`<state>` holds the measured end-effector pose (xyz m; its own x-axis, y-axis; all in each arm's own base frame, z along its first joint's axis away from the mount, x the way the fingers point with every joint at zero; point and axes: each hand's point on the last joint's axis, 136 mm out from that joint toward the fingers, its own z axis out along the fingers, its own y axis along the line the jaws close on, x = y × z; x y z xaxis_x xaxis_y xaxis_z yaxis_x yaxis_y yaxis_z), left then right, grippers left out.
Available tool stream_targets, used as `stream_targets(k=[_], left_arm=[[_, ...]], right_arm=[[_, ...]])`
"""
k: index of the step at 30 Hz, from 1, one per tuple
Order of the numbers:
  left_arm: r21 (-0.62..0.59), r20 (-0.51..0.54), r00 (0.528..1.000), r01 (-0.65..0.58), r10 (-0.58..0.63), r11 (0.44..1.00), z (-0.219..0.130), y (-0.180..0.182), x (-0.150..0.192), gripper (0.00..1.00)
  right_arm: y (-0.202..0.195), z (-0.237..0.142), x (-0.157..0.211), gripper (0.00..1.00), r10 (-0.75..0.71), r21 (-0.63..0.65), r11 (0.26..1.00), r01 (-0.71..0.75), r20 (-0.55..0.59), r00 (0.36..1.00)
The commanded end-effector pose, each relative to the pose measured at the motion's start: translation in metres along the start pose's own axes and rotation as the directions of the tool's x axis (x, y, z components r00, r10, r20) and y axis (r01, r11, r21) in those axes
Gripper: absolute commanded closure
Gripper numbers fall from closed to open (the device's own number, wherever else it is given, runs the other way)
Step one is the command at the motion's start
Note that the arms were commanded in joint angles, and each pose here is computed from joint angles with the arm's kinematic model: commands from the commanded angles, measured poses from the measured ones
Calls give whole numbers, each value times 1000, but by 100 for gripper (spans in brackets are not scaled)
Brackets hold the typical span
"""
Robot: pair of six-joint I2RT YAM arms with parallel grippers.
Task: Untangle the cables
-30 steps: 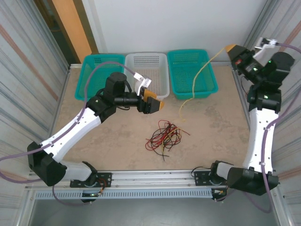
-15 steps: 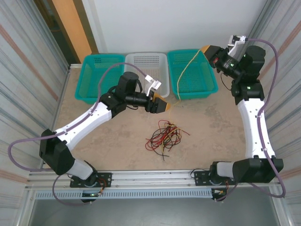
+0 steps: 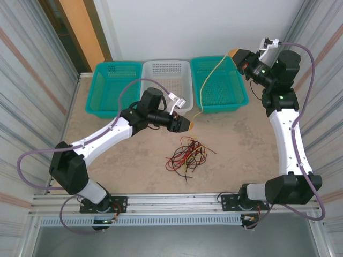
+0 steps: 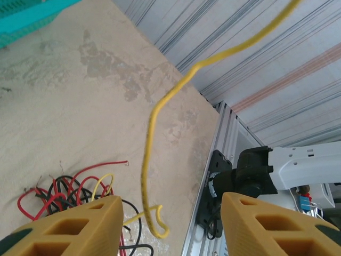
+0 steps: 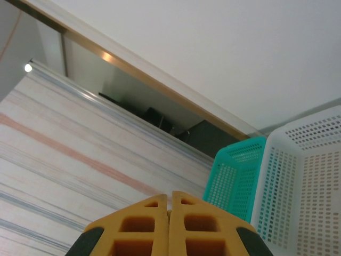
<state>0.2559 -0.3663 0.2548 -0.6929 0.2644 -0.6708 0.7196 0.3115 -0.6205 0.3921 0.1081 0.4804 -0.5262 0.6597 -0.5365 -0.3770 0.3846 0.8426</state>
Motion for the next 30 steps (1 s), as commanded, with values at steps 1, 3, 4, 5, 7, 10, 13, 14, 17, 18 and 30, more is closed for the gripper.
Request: stream_targets(k=[1, 3, 4, 5, 7, 10, 13, 14, 17, 18, 30], left_arm=[[36, 12, 1000, 3, -4, 999, 4, -4, -2, 44], [43, 16, 1000, 3, -4, 999, 5, -4, -3, 41], [44, 19, 1000, 5, -5, 999, 5, -4, -3, 41], [46, 20, 1000, 6, -7, 999, 6, -3, -3, 41], [50, 19, 1000, 13, -14, 999, 8, -3, -3, 44], [45, 16, 999, 36, -37, 998, 11, 1, -2, 54], [42, 6, 998, 57, -57, 997, 14, 5, 1, 56], [51, 6, 998, 59, -59, 997, 14, 4, 2, 56], [71, 13, 998, 57, -58, 996, 14, 2, 2, 64], [69, 9, 998, 54, -54, 996, 13, 1, 3, 73], [-265, -188, 981, -102, 53, 959, -32, 29, 58, 100]], right_arm=[[25, -1, -8, 100, -28, -63, 998, 29, 18, 999], [26, -1, -7, 100, -26, -67, 997, 27, 17, 1000], [26, -1, -8, 100, -26, -70, 997, 27, 18, 1000], [27, -1, -8, 100, -26, -73, 997, 27, 17, 1000], [27, -1, -8, 100, -25, -73, 997, 27, 19, 1000], [28, -1, -7, 100, -25, -77, 997, 26, 13, 1000], [29, -1, -8, 100, -26, -81, 996, 27, 13, 1000], [30, -1, -8, 100, -26, -83, 996, 27, 14, 1000], [31, -1, -8, 100, -26, -89, 996, 27, 15, 1000], [31, -1, -8, 100, -30, -89, 996, 31, 15, 999], [-1, -45, -53, 100, -63, 46, 997, 62, 16, 998]])
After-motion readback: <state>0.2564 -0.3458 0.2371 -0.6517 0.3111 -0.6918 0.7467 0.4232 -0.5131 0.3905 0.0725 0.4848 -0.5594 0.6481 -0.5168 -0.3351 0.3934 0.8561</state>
